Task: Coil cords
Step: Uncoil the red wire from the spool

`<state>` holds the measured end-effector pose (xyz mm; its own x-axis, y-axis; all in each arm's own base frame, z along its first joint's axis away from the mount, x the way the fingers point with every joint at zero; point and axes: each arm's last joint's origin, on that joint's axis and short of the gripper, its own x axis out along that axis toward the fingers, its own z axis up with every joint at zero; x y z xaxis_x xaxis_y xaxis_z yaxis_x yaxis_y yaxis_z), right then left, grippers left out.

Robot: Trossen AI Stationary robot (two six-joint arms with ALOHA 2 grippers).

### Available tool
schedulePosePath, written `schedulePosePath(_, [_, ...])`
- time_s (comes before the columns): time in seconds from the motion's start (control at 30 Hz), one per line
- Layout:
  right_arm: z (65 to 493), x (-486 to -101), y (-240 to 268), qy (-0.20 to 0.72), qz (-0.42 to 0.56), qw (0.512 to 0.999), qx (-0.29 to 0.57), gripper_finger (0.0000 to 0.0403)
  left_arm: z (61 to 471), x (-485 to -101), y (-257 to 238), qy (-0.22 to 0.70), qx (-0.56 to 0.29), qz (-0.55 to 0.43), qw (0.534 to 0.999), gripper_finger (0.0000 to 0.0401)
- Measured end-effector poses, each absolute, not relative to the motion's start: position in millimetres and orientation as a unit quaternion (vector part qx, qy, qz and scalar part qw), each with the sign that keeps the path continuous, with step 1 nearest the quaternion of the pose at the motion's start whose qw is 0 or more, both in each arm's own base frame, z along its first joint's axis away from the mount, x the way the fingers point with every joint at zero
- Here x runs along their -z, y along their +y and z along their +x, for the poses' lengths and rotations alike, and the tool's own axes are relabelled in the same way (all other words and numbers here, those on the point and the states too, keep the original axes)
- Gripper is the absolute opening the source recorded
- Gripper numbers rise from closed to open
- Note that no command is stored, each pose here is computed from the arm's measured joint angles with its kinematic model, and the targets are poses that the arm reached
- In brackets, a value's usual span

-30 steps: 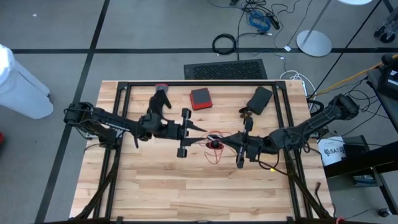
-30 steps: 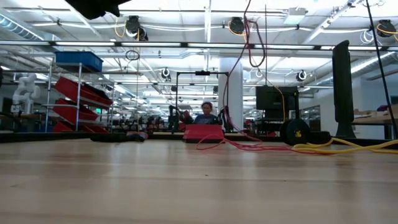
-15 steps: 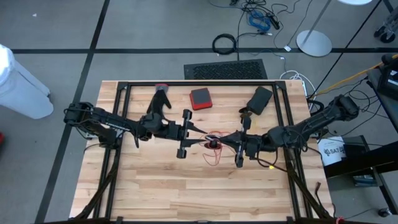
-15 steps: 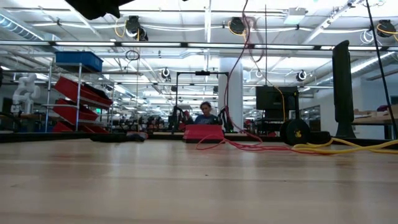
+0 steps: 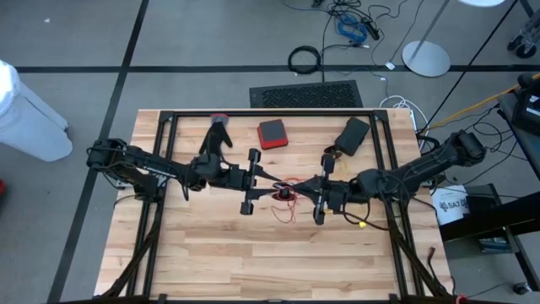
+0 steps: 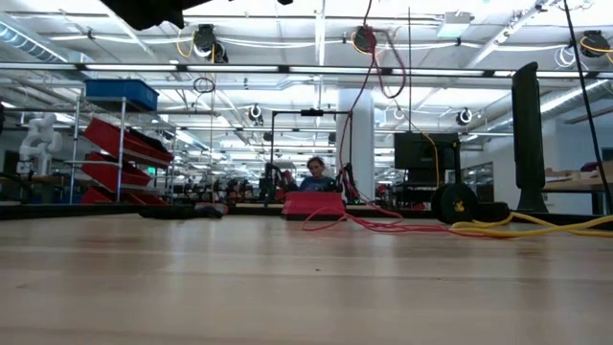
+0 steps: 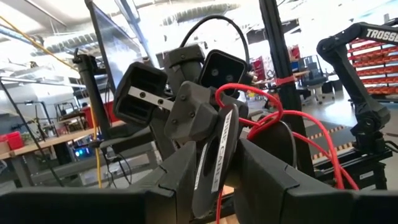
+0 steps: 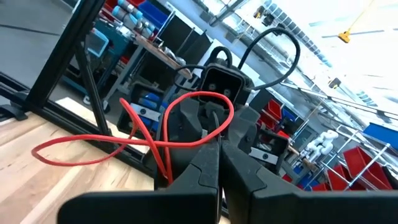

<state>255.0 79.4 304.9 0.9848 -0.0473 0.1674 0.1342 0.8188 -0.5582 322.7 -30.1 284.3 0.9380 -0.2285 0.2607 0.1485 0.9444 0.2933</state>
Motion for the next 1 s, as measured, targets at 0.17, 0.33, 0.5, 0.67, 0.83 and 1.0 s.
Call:
schedulePosePath(0.17, [255.4, -304.1, 78.8, -0.07, -0.293, 0.952, 0.048, 0.0, 322.8, -284.1, -29.4, -0.146, 0.095, 0.136, 0.975, 0.0125])
schedulePosePath(0.33, [255.4, -303.9, 78.8, -0.069, -0.288, 0.954, 0.048, 0.0, 323.2, -283.9, -26.0, -0.145, 0.09, 0.137, 0.976, 0.0125])
schedulePosePath(0.5, [255.4, -303.9, 78.7, -0.069, -0.288, 0.954, 0.048, 0.0, 323.3, -283.7, -25.6, -0.143, 0.09, 0.137, 0.976, 0.012])
schedulePosePath(0.67, [255.5, -303.9, 78.6, -0.069, -0.289, 0.954, 0.048, 0.0, 323.3, -283.7, -25.6, -0.143, 0.09, 0.137, 0.976, 0.0084])
schedulePosePath(0.83, [255.6, -304.1, 78.0, -0.069, -0.288, 0.954, 0.05, 0.0, 323.3, -283.6, -25.6, -0.143, 0.09, 0.139, 0.976, 0.0029])
schedulePosePath(1.0, [255.8, -304.3, 76.8, -0.069, -0.286, 0.954, 0.052, 0.0, 323.1, -284.0, -25.5, -0.144, 0.089, 0.143, 0.975, 0.0009])
